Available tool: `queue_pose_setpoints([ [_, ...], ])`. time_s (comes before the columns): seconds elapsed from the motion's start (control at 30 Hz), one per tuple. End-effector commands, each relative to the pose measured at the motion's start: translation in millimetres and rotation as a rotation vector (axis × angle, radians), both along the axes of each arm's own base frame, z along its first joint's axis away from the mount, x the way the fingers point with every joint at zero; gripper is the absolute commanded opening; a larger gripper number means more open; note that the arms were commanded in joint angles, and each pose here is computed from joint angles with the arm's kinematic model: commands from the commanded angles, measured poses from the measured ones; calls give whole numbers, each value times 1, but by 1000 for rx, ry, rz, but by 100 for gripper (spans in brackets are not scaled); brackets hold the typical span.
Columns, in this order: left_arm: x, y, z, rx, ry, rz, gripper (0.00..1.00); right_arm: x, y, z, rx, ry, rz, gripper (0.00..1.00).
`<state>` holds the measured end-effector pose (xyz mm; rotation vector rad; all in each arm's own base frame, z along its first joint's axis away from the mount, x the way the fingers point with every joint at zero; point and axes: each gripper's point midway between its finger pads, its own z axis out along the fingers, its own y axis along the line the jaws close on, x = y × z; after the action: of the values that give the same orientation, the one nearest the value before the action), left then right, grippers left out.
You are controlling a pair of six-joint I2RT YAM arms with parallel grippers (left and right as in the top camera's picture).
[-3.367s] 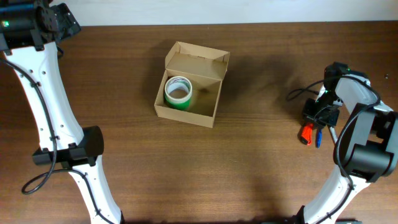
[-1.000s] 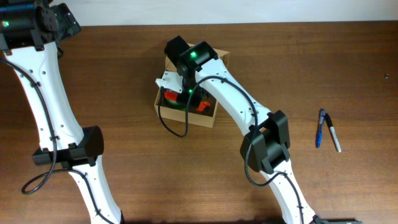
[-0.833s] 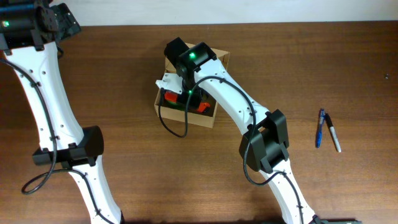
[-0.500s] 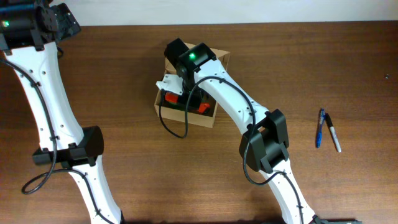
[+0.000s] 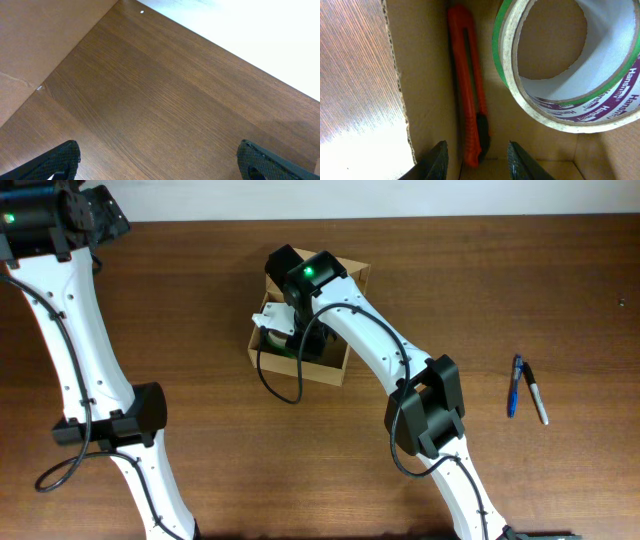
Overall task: Pack container
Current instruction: 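Lower the orange box cutter into the box beside the tapes and release, then withdraw the right gripper and move it to the blue pen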
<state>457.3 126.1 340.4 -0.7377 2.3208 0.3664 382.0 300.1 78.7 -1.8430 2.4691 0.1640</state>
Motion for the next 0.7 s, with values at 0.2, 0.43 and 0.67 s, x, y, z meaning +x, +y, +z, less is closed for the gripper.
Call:
queue_pose_setpoints([
  [0.2, -4, 3, 6, 14, -5, 4, 100, 11, -14, 38, -29, -119, -101, 40],
  [0.43, -4, 3, 6, 14, -6, 4, 100, 19, -63, 184, 93, -439, -294, 51],
  [0.67, -4, 3, 6, 14, -6, 4, 100, 9, -230, 233, 120, -605, -713, 70],
])
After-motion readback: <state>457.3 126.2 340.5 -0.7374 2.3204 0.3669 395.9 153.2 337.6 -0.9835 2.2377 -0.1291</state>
